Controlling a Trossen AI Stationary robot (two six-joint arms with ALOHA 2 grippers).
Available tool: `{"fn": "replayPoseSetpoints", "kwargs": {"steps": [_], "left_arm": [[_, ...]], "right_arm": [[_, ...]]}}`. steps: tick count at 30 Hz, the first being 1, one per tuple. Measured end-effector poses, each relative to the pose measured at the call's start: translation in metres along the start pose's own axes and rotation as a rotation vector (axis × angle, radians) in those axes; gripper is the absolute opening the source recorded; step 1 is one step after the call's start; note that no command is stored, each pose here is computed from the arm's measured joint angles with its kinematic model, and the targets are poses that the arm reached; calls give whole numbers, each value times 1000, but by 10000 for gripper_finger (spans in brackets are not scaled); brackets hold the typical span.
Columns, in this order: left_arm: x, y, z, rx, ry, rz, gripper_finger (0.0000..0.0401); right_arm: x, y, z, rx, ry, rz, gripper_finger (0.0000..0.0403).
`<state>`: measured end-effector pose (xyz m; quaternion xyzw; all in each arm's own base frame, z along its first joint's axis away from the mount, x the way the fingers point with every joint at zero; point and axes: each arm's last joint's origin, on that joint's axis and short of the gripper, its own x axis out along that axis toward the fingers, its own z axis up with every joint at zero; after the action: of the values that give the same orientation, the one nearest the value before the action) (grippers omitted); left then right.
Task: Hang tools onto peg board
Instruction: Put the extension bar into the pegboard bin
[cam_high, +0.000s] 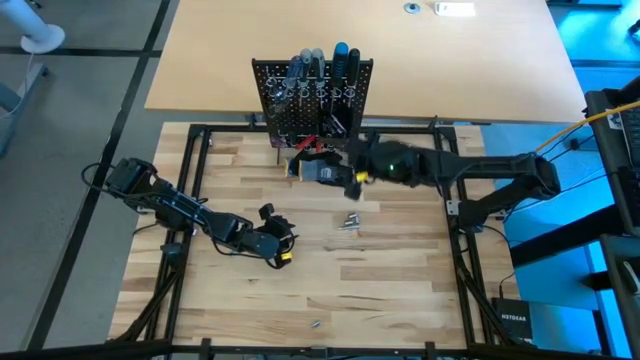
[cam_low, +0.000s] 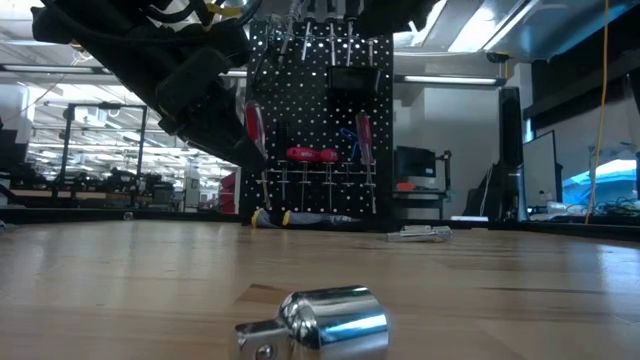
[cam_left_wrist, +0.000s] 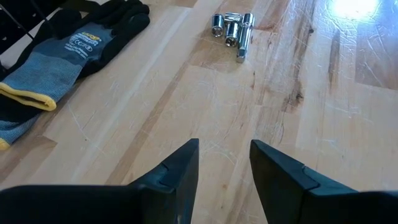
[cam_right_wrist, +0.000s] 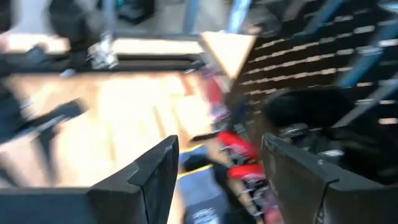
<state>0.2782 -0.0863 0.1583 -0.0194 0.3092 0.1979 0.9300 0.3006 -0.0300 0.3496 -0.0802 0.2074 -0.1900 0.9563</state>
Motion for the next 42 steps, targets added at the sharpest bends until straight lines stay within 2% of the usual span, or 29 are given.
{"fn": "replayPoseSetpoints", "kwargs": {"steps": [11, 23, 33, 42], "left_arm": [[0, 0, 0, -5, -1, 0, 134], [0, 0, 0, -6, -1, 0, 134], [0, 0, 0, -3, -1, 0, 134], [0, 0, 0, -3, 0, 0, 134]], "right_arm": [[-10, 71, -22, -150, 166, 208, 225], [21, 127, -72, -273, 442, 323, 225], [47, 144, -116, -347, 672, 300, 220], [54, 148, -128, -345, 744, 347, 134]]}}
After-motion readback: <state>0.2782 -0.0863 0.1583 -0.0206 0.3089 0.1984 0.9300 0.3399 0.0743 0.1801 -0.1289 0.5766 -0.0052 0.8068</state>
